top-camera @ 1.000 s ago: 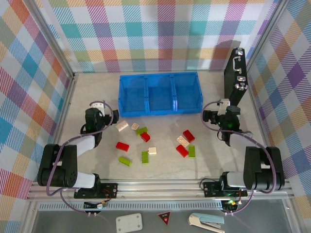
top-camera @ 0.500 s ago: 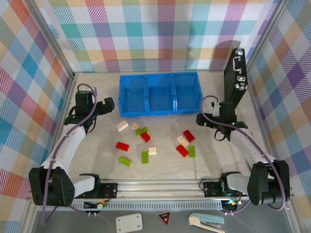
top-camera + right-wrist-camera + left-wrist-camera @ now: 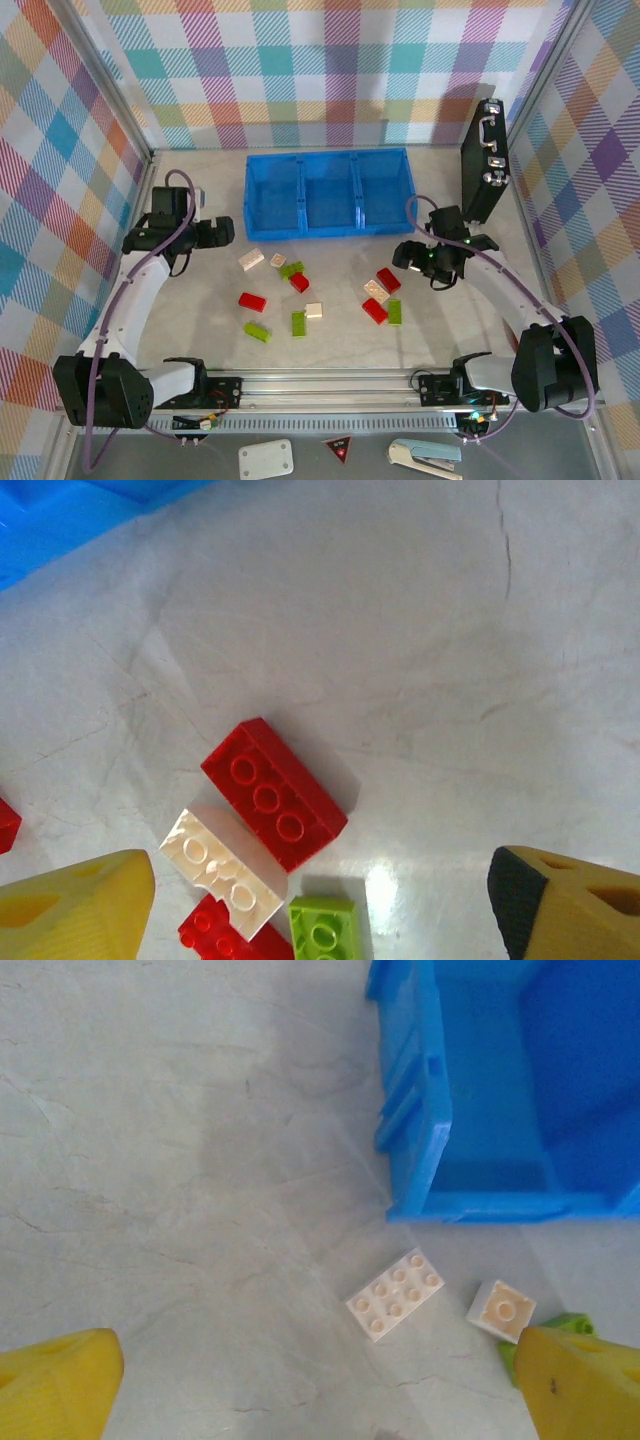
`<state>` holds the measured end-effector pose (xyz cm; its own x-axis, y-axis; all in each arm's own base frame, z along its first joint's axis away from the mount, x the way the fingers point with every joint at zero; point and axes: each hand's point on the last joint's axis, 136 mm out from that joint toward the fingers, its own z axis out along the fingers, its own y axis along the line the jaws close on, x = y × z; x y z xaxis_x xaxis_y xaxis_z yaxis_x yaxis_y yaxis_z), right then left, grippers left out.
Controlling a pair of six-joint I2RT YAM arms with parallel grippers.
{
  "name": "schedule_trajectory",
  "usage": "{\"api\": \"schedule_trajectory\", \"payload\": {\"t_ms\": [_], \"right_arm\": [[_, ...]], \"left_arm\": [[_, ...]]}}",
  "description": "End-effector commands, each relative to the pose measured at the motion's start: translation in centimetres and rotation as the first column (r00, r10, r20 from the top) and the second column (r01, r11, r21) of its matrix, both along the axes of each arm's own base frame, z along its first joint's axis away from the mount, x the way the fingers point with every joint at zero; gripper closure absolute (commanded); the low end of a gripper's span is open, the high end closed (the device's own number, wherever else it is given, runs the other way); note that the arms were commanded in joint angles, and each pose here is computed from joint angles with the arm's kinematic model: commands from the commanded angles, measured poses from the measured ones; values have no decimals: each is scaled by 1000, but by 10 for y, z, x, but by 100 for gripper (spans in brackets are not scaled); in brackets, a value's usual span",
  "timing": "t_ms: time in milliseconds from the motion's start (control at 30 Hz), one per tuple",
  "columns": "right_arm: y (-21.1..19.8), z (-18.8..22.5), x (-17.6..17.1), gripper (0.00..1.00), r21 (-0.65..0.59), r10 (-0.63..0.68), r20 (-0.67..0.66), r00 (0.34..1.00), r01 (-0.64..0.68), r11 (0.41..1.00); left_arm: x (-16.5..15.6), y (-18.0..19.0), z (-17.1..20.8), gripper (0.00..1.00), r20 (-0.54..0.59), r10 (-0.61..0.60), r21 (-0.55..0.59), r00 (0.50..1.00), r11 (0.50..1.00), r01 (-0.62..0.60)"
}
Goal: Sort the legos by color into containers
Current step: Pick up the lego from the center of the table.
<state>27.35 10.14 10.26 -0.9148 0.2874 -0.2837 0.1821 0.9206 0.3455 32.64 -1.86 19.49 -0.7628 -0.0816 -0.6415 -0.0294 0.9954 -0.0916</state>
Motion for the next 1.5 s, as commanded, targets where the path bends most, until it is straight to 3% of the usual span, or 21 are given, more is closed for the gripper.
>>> {"api": "schedule_trajectory", "payload": {"t_ms": [0,233,433,900,1100,1467], "right_arm": [[-3,1,-12,11,25,-205,-117,972,209,978],[-3,-10,-26,10,-48,-405,-245,881,406,913],[4,-17,-28,10,-86,-489,-310,816,488,869],[44,-24,-9,4,-75,-512,-368,776,524,849],[50,-35,-7,1,-107,-557,-400,728,567,817],[58,-55,2,3,-124,-555,-428,713,562,818]], "left_arm": [[-5,-1,-11,0,10,-46,40,999,998,46],[-3,-1,-6,0,25,-65,64,998,996,64],[-7,9,-5,0,34,-37,106,999,994,33],[-9,10,-10,0,8,-39,116,999,993,38],[-10,9,-10,0,9,-43,114,999,993,41],[-9,7,-10,0,6,-56,108,998,993,55]]}}
